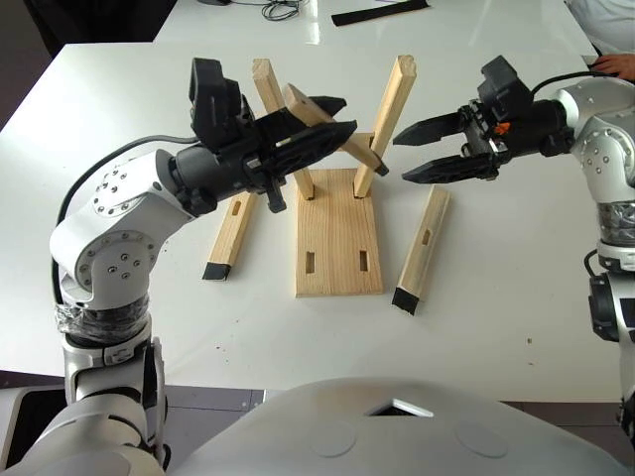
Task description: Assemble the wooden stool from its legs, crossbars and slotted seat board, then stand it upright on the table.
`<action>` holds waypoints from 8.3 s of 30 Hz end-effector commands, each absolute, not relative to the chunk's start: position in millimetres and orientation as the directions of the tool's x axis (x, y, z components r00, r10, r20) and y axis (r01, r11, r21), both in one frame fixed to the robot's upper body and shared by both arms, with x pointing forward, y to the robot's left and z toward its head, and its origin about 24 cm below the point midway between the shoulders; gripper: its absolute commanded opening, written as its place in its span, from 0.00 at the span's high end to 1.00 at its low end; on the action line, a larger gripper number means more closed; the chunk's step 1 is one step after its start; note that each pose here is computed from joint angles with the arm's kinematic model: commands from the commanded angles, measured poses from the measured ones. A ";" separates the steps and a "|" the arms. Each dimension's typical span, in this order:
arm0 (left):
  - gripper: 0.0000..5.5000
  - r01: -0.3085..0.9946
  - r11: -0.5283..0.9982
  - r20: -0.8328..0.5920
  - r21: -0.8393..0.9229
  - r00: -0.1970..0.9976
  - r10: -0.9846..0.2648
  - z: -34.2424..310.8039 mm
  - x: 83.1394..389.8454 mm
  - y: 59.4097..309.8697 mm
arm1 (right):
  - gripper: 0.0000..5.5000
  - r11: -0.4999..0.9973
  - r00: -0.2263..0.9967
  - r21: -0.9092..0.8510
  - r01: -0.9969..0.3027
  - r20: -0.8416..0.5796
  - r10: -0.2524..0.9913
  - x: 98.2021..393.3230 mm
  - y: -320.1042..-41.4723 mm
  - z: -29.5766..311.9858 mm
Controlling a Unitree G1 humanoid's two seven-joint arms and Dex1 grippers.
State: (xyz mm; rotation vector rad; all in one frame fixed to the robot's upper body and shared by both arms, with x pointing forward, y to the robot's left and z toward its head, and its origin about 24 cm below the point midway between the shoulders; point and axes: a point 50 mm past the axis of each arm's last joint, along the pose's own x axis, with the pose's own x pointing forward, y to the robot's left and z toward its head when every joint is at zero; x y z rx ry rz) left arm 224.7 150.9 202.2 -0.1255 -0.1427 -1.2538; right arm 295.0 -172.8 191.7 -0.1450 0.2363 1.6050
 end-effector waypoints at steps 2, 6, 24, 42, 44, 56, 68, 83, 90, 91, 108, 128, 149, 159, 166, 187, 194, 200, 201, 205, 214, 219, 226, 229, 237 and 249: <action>0.76 0.914 0.399 -0.186 0.072 0.405 -0.895 155.1 224.1 203.4 | 0.48 0.212 0.210 -0.021 -0.977 -0.260 0.942 293.2 -211.4 172.0; 0.76 0.924 0.326 -0.389 0.201 0.380 -0.839 147.1 231.8 243.9 | 0.48 0.333 0.331 -0.027 -0.943 -0.208 0.920 279.9 -221.8 159.8; 0.76 0.909 0.211 -0.459 0.359 0.369 -0.808 148.3 266.5 292.2 | 0.48 0.459 0.452 0.010 -0.888 -0.158 0.878 273.7 -216.3 138.8; 0.76 0.930 0.218 -0.476 0.296 0.341 -0.810 110.4 253.1 289.1 | 0.48 0.426 0.414 0.041 -0.904 -0.171 0.894 279.5 -211.4 134.9; 0.76 0.937 0.204 -0.463 0.283 0.319 -0.827 110.6 249.9 283.7 | 0.48 0.425 0.412 0.045 -0.904 -0.169 0.895 278.8 -210.5 134.5; 0.76 0.946 0.169 -0.408 0.278 0.275 -0.871 122.4 244.0 262.6 | 0.48 0.437 0.423 0.063 -0.897 -0.164 0.891 276.6 -209.6 130.1; 0.76 0.940 0.174 -0.413 0.292 0.289 -0.864 128.0 248.4 265.6 | 0.48 0.434 0.418 0.068 -0.898 -0.170 0.892 277.5 -210.1 129.6; 0.76 0.960 0.073 -0.502 0.269 0.204 -0.841 119.2 251.4 269.3 | 0.48 0.422 0.403 0.090 -0.902 -0.176 0.898 274.2 -205.8 122.5; 0.76 0.976 0.037 -0.564 0.214 0.155 -0.811 103.2 248.2 276.5 | 0.48 0.398 0.379 0.093 -0.913 -0.175 0.909 275.8 -200.3 122.3; 0.76 0.981 0.038 -0.547 0.191 0.139 -0.826 100.8 246.0 273.8 | 0.48 0.402 0.383 0.098 -0.910 -0.168 0.908 274.2 -200.7 122.4; 0.76 0.997 0.069 -0.439 0.028 0.074 -0.896 95.7 219.1 258.4 | 0.48 0.438 0.412 0.149 -0.887 -0.175 0.894 259.0 -201.6 113.3; 0.76 0.992 0.100 -0.493 -0.075 0.050 -0.869 51.4 195.9 260.2 | 0.48 0.462 0.435 0.193 -0.866 -0.166 0.885 251.6 -196.8 107.7; 0.76 0.978 0.198 -0.448 -0.069 0.147 -0.882 58.6 229.7 268.6 | 0.48 0.474 0.453 0.189 -0.860 -0.141 0.880 260.4 -192.2 108.1; 0.76 0.975 0.218 -0.476 -0.048 0.169 -0.863 47.5 226.9 271.1 | 0.48 0.475 0.457 0.191 -0.859 -0.132 0.880 264.3 -191.0 109.0; 0.76 0.947 0.321 -0.443 -0.021 0.279 -0.852 61.7 241.9 272.8 | 0.48 0.501 0.485 0.214 -0.839 -0.125 0.865 263.4 -192.1 103.4; 0.51 0.933 0.330 -0.395 0.146 0.361 -0.845 125.7 246.3 260.0 | 0.48 0.617 0.634 0.334 -0.712 -0.072 0.770 230.6 -178.1 71.9; 0.51 0.864 0.457 -0.252 0.209 0.499 -0.829 154.1 252.6 256.5 | 0.48 0.635 0.668 0.357 -0.685 -0.039 0.743 226.2 -169.4 67.2; 0.51 0.779 0.608 0.005 0.153 0.615 -0.789 185.6 230.0 242.8 | 0.48 0.635 0.667 0.355 -0.686 -0.041 0.744 228.5 -170.7 67.7; 0.51 0.760 0.635 0.049 0.138 0.635 -0.771 188.1 224.0 237.8 | 0.48 0.629 0.660 0.357 -0.691 -0.042 0.750 229.6 -169.9 67.8; 0.51 0.676 0.733 0.217 0.077 0.706 -0.674 198.6 209.7 219.7 | 0.48 0.600 0.633 0.362 -0.713 -0.036 0.773 234.0 -164.7 71.0; 0.51 0.332 0.943 0.352 -0.014 0.885 -0.306 213.9 237.7 212.8 | 0.48 0.610 0.647 0.371 -0.701 -0.031 0.762 229.1 -165.9 73.1; 0.51 0.138 0.981 0.184 -0.139 0.977 -0.112 177.3 249.2 191.5 | 0.48 0.605 0.646 0.367 -0.707 -0.013 0.763 236.2 -159.2 77.0; 0.51 -0.043 0.986 0.145 -0.160 0.987 0.067 166.4 234.5 181.4 | 0.48 0.615 0.654 0.352 -0.705 -0.011 0.756 238.2 -160.8 80.4; 0.51 -0.105 0.984 0.145 -0.142 0.981 0.125 166.2 234.6 182.6 | 0.48 0.617 0.652 0.351 -0.705 -0.021 0.758 235.2 -158.8 78.2; 0.51 -0.168 0.970 0.239 -0.176 0.949 0.208 187.3 231.0 194.5 | 0.48 0.616 0.646 0.342 -0.710 -0.034 0.763 236.1 -163.0 81.8; 0.51 -0.283 0.942 -0.229 -0.182 0.944 0.239 87.5 222.9 179.9 | 0.48 0.607 0.630 0.324 -0.725 -0.042 0.775 246.9 -164.5 86.6</action>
